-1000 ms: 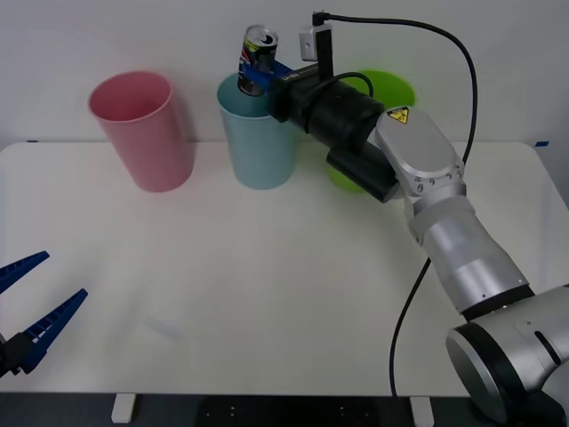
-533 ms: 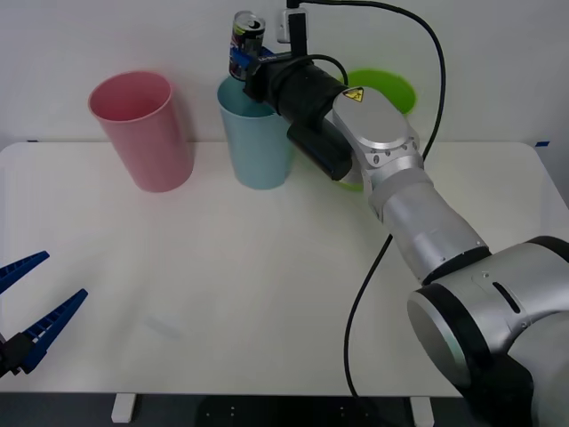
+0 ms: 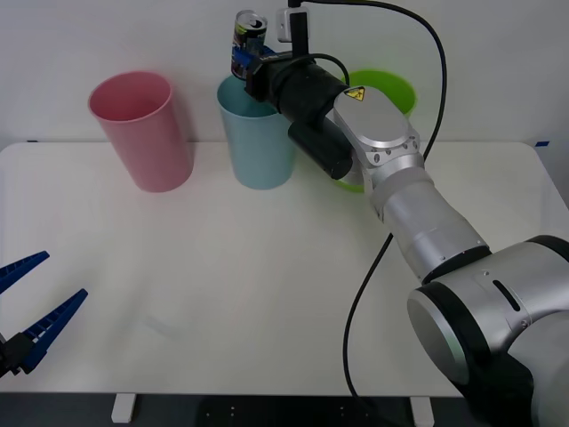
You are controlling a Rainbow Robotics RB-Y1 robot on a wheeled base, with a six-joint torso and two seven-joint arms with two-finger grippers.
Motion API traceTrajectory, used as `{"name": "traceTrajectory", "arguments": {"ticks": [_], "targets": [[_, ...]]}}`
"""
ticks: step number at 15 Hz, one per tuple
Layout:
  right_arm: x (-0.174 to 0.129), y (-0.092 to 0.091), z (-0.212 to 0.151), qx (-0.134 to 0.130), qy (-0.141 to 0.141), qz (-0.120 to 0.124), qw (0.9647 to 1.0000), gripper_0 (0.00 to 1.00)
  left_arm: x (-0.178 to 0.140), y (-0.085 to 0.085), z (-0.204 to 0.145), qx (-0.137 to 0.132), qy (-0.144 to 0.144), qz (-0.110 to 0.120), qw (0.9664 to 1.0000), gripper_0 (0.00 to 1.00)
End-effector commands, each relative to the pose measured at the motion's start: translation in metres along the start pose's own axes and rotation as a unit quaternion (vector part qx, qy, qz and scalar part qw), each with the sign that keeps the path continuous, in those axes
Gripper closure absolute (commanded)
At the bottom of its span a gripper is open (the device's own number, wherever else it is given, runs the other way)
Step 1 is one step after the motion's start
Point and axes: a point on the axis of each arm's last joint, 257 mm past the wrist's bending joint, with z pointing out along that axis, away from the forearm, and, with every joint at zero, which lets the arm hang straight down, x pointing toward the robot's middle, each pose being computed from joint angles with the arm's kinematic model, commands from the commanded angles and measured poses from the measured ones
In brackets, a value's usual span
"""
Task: Grasp the object on the table and drop it into the matching bin: aluminum can to the light blue bin, PET bottle to the pink bin.
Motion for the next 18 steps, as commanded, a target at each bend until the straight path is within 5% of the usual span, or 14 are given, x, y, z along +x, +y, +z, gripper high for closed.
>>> {"name": "traceTrajectory", "arguments": {"ticks": [1,8,18], "targets": [[-0.002,-0.003,-0.001,0.001,-0.001,-0.007,1.0,0.01,0.0,0.0,0.0,0.0,0.0,0.0,1.0,0.0],[-0.003,-0.004,-0.001,-0.002,-0.001,-0.017,0.9999,0.0,0.0,0.0,0.0,0.0,0.0,0.0,1.0,0.0],[-0.021,-0.006,-0.034,-0.055,-0.026,-0.021,0.998,0.0,0.0,0.0,0.0,0.0,0.0,0.0,1.0,0.0]]}}
